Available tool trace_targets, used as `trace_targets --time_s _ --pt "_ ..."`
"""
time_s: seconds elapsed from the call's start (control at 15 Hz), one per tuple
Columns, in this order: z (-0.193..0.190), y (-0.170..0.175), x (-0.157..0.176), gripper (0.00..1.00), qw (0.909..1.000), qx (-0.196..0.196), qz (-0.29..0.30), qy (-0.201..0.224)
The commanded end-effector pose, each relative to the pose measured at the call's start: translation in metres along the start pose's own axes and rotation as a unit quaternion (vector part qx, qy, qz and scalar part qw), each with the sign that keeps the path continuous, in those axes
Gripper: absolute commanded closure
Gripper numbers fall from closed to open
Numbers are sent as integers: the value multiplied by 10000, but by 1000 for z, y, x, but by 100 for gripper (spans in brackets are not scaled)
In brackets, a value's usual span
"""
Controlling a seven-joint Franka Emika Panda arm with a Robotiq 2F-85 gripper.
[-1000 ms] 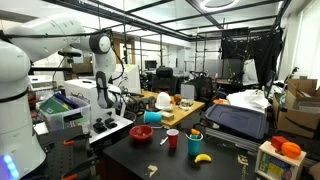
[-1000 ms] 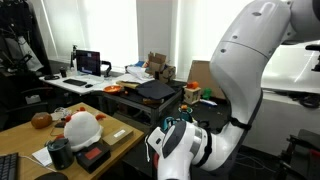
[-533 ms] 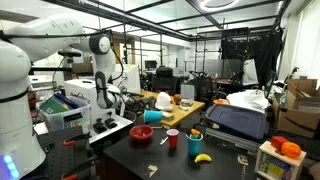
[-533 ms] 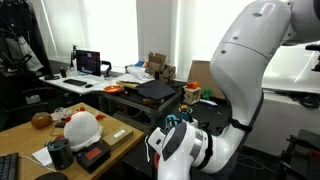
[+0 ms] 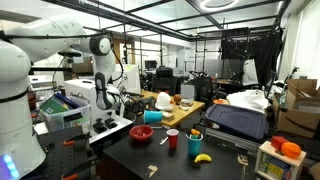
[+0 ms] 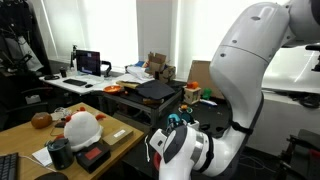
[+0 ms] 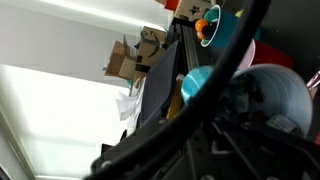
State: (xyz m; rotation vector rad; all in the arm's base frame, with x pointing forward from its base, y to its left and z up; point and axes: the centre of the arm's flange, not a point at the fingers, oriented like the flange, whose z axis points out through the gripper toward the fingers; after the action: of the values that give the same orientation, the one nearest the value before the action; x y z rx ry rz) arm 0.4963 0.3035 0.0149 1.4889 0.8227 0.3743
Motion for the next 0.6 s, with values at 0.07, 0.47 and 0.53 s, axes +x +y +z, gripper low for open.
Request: trace_targets --time_s 0.07,0.47,0.53 --pt "-6 2 4 99 9997 -120 -124 -153" --pt "-10 0 7 99 9993 -284 -143 -181" --pt "-12 -1 9 99 9993 -288 -141 -180"
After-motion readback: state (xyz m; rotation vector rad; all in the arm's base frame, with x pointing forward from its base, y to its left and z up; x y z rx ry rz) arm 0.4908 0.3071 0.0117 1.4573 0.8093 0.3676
